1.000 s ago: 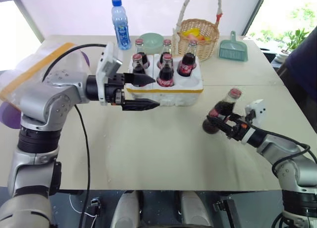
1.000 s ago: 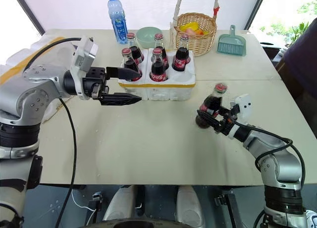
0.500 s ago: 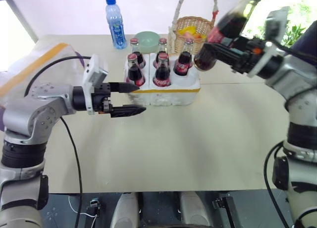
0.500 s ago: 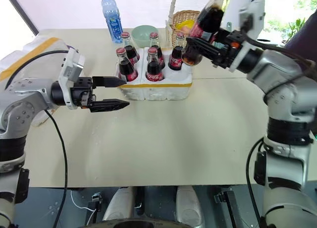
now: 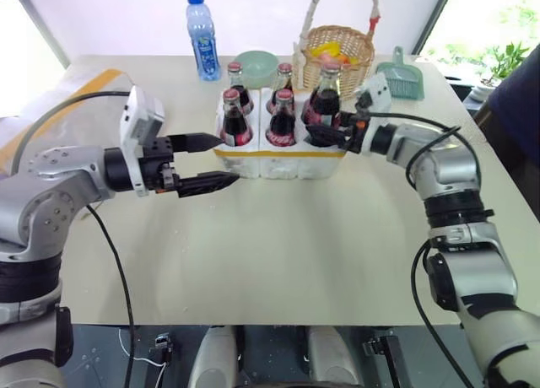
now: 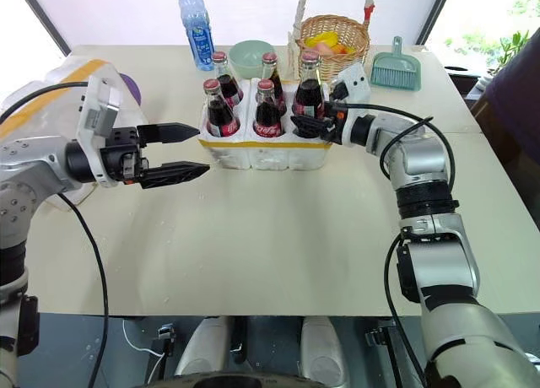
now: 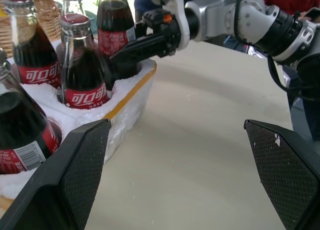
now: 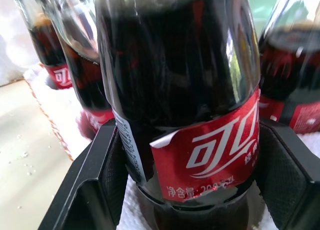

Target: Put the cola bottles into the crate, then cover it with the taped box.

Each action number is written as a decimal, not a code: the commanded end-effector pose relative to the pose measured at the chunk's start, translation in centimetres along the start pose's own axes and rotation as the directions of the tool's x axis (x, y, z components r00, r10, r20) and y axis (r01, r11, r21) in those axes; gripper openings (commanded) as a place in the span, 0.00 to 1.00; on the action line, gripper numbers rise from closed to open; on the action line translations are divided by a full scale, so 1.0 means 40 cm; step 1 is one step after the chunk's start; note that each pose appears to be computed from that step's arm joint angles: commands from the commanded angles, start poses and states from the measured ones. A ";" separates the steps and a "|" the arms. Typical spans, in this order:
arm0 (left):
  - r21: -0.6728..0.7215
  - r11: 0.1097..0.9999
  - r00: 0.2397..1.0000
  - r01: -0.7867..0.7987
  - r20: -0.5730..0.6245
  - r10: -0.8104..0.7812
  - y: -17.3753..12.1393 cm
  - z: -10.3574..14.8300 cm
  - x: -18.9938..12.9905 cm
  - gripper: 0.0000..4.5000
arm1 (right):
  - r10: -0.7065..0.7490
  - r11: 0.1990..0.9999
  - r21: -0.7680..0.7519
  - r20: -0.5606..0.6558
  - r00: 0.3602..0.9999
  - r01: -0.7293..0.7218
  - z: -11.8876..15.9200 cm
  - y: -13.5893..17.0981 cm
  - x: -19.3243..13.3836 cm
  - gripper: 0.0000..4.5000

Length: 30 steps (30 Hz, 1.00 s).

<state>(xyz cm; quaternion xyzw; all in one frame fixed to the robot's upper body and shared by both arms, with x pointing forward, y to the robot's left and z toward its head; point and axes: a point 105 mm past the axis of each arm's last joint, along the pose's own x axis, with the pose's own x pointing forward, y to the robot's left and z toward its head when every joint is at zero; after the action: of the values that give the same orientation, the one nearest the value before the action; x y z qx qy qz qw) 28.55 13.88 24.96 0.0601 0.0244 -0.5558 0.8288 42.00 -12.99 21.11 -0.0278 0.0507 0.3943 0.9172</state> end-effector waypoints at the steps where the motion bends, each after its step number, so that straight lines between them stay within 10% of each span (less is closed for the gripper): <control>1: 0.048 0.999 0.999 -0.008 0.033 0.007 -0.007 0.034 -0.013 1.00 | -0.031 0.996 -0.076 0.061 0.998 0.035 0.071 -0.015 -0.003 0.63; 3: 0.048 0.999 0.999 -0.007 0.035 0.005 -0.008 0.036 -0.013 1.00 | -0.050 0.997 -0.059 0.035 0.998 0.052 0.055 -0.025 -0.003 0.63; 7: 0.056 0.998 1.000 -0.018 0.013 0.018 -0.004 0.029 -0.022 1.00 | -0.050 0.996 -0.073 -0.008 0.999 0.049 0.042 -0.026 -0.024 0.99; 18: 0.128 0.961 0.936 -0.243 -0.229 0.268 0.008 0.033 -0.262 1.00 | 0.177 0.959 -0.222 -0.026 0.984 -0.179 0.188 0.058 -0.291 0.99; 30: 0.186 0.738 0.471 -0.649 -0.663 0.581 0.004 -0.040 -0.789 1.00 | 0.352 0.886 -0.329 0.017 0.936 -0.327 0.310 0.133 -0.396 0.99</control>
<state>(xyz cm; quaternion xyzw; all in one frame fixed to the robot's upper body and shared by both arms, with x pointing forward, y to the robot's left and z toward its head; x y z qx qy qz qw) 17.05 42.08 25.82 0.1993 0.3263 -0.1683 0.9086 28.94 -19.81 33.82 -0.1379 -0.0186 0.5467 0.8257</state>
